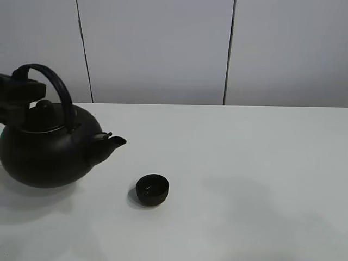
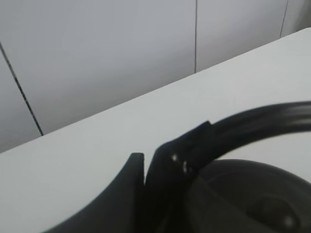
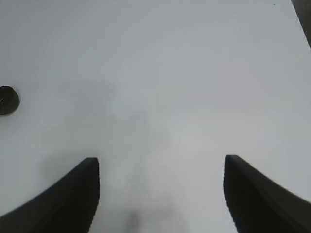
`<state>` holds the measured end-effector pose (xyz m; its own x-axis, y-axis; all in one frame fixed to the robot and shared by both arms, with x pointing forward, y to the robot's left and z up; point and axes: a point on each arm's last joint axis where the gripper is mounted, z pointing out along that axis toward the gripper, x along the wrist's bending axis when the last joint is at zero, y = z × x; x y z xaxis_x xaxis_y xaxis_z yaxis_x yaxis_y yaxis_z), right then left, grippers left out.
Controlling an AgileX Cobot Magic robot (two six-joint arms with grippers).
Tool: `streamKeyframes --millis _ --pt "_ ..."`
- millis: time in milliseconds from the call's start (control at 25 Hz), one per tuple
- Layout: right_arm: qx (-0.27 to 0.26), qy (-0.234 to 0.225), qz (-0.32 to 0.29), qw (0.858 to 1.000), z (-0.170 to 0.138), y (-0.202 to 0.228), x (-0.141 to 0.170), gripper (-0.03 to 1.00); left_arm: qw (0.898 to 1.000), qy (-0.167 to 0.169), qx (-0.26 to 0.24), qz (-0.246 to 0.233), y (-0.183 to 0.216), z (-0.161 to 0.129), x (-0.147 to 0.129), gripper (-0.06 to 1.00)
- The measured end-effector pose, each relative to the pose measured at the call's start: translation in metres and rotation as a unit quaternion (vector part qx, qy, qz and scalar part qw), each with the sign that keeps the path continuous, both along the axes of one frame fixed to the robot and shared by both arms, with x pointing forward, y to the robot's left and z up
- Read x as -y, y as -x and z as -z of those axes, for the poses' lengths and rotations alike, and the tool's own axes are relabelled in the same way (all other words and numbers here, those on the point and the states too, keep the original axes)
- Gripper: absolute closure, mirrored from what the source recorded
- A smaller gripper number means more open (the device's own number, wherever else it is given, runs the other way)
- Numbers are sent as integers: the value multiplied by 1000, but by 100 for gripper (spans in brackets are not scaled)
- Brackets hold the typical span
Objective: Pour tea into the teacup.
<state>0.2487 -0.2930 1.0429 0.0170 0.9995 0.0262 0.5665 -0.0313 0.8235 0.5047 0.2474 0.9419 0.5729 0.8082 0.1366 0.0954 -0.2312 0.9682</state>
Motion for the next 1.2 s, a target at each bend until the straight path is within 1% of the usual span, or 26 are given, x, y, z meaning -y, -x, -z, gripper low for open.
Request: streamKeyframes --millis 120,240,360,480,640,880,1200 --pt "0 0 0 1000 0 0 0 47 1000 6 6 2 1 -9 15 83" --pt "0 0 0 1000 0 0 0 47 1000 14 -3 2 2 -11 29 84" --pt "0 0 0 1000 0 0 0 47 1000 9 -18 3 3 -10 42 84" --pt "0 0 0 1000 0 0 0 47 1000 -3 -20 -1 2 -11 51 84" --pt "0 0 0 1000 0 0 0 47 1000 -18 -10 -17 0 -11 50 84" --pt "0 0 0 1000 0 0 0 47 998 -58 -3 -27 -1 -9 47 84" --pt "1 0 0 1000 0 0 0 47 998 -61 -4 -17 1 -8 52 84"
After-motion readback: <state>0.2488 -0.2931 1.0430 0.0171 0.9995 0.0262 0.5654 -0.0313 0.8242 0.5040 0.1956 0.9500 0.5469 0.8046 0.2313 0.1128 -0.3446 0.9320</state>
